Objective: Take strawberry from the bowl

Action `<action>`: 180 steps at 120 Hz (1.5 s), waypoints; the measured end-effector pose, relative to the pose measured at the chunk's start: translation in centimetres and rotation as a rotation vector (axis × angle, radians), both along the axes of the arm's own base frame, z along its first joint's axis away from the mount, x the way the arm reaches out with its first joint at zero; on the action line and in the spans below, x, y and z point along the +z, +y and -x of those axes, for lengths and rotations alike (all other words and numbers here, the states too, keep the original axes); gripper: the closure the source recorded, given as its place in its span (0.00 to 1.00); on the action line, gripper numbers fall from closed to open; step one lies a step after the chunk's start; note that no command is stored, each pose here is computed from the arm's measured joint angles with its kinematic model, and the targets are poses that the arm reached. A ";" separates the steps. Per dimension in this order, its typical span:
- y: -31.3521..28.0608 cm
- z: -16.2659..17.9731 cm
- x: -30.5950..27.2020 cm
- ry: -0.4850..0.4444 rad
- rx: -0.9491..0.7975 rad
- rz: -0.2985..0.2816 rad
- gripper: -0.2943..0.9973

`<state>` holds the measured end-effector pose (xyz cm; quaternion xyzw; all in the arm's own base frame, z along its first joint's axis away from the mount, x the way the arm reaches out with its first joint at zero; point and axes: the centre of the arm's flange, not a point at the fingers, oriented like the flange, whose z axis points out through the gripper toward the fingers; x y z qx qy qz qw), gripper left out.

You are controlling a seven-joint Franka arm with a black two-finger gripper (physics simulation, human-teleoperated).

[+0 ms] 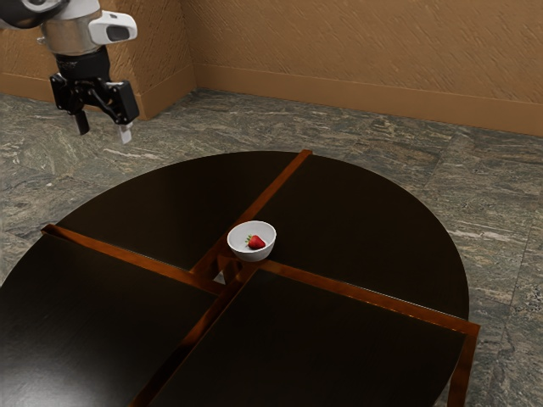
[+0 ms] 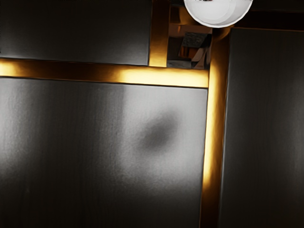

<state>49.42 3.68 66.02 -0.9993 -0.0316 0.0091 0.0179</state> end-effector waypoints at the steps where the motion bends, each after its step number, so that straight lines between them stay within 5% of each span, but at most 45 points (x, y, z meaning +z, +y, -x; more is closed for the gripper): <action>1: 0.0 0.0 0.0 0.000 0.001 0.000 0.23; 25: -0.8 -1.7 -2.2 0.031 0.005 -0.026 0.23; 46: -9.1 -8.1 -11.0 0.158 -0.137 -0.075 0.23; 62: -10.1 -11.4 -17.3 0.206 -0.235 -0.085 0.23; 121: -11.9 -16.4 -25.1 0.097 -0.744 -0.060 0.23; 180: -10.8 -18.6 -30.6 0.099 -1.170 -0.050 0.29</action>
